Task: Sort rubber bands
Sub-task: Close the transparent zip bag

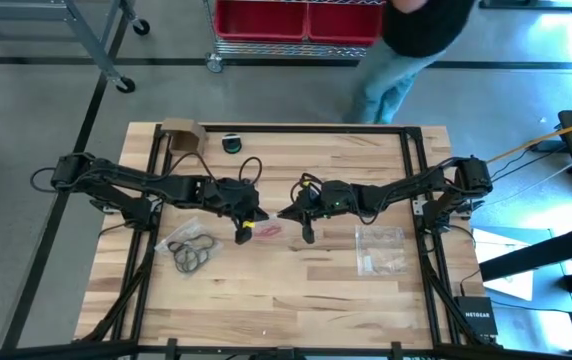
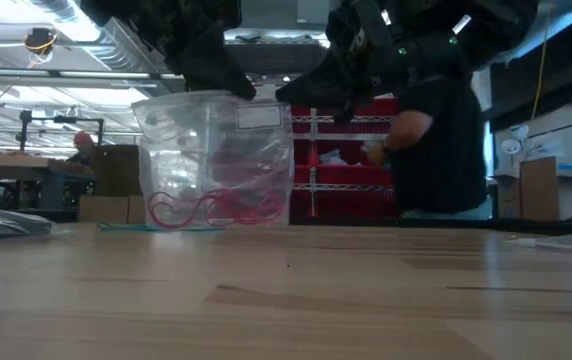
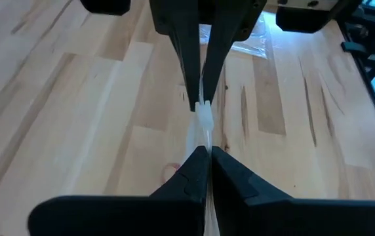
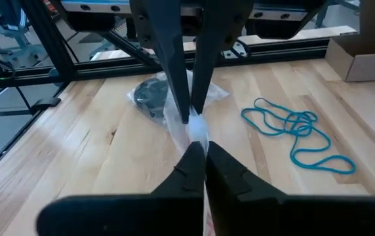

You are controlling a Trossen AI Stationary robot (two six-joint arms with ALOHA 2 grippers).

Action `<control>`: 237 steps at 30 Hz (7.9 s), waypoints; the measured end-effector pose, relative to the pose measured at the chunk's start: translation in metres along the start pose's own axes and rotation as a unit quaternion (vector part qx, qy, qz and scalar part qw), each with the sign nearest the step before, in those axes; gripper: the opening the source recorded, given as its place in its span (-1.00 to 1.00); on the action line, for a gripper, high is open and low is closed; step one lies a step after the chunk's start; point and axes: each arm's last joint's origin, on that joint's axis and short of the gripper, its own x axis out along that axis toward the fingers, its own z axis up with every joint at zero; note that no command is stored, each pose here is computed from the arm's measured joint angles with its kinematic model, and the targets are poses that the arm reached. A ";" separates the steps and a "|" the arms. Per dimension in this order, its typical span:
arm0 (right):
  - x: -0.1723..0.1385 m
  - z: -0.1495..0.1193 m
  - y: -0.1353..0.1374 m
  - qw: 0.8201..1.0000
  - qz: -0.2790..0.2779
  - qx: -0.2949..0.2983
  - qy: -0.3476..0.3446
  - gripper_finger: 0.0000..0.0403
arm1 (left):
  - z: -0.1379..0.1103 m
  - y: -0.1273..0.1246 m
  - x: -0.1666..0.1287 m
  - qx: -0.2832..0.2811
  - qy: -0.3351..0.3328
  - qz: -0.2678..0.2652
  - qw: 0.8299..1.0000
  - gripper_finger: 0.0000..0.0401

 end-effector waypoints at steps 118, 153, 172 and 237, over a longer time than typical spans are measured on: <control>-0.004 0.000 0.009 0.953 -0.300 -0.038 -0.035 -1.00 | 0.020 0.008 0.016 -0.072 -0.007 0.021 0.997 -0.97; 0.001 0.000 0.015 0.997 -0.066 -0.022 -0.014 -0.32 | 0.015 -0.003 0.016 -0.004 0.006 0.019 1.000 -0.97; 0.002 0.001 0.007 0.999 0.033 -0.031 -0.009 -0.99 | 0.014 -0.003 0.016 0.025 0.015 0.017 0.999 -0.97; 0.003 0.001 -0.002 0.999 0.040 0.024 -0.013 -0.72 | 0.011 -0.009 0.016 0.031 0.020 0.017 0.999 -0.93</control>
